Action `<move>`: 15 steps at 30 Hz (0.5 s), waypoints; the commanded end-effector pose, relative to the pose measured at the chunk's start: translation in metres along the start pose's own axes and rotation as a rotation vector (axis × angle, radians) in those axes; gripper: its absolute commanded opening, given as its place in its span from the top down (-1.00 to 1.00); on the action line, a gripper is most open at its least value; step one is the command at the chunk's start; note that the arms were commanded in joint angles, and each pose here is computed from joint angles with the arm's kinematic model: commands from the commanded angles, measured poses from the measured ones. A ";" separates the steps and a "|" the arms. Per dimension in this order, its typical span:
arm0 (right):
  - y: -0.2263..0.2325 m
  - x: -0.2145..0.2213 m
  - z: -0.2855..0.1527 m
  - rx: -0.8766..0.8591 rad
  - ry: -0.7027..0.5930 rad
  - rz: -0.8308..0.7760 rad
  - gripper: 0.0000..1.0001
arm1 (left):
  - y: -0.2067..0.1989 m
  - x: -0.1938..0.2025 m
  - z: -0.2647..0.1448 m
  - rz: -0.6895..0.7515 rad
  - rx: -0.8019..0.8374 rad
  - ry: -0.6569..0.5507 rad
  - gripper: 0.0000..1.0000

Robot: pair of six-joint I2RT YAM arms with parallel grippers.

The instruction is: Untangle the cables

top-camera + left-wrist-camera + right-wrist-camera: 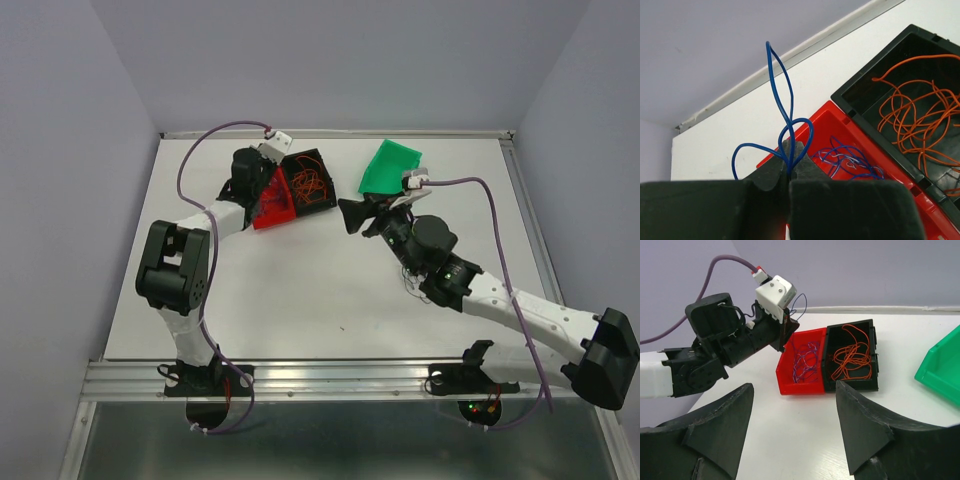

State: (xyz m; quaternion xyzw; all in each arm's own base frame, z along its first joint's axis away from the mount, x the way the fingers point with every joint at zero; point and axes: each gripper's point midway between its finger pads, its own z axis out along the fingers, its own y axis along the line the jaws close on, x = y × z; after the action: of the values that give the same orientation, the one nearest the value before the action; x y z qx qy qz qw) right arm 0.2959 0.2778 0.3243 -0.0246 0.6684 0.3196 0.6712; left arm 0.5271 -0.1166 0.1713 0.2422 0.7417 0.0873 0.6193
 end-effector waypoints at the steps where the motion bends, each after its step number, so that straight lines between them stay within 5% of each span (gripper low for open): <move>1: 0.000 -0.017 -0.004 0.003 -0.065 0.013 -0.44 | 0.009 -0.011 0.000 -0.045 -0.021 0.030 1.00; 15: -0.003 -0.017 -0.005 0.014 -0.069 0.015 -0.44 | -0.057 0.061 0.023 -0.152 0.204 0.405 1.00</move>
State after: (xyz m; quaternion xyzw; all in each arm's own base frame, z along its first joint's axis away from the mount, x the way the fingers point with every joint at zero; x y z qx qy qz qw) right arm 0.2960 0.2752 0.3278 -0.0194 0.6646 0.3190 0.6754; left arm 0.5358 -0.1331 0.0908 0.2417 0.8463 0.0432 0.4727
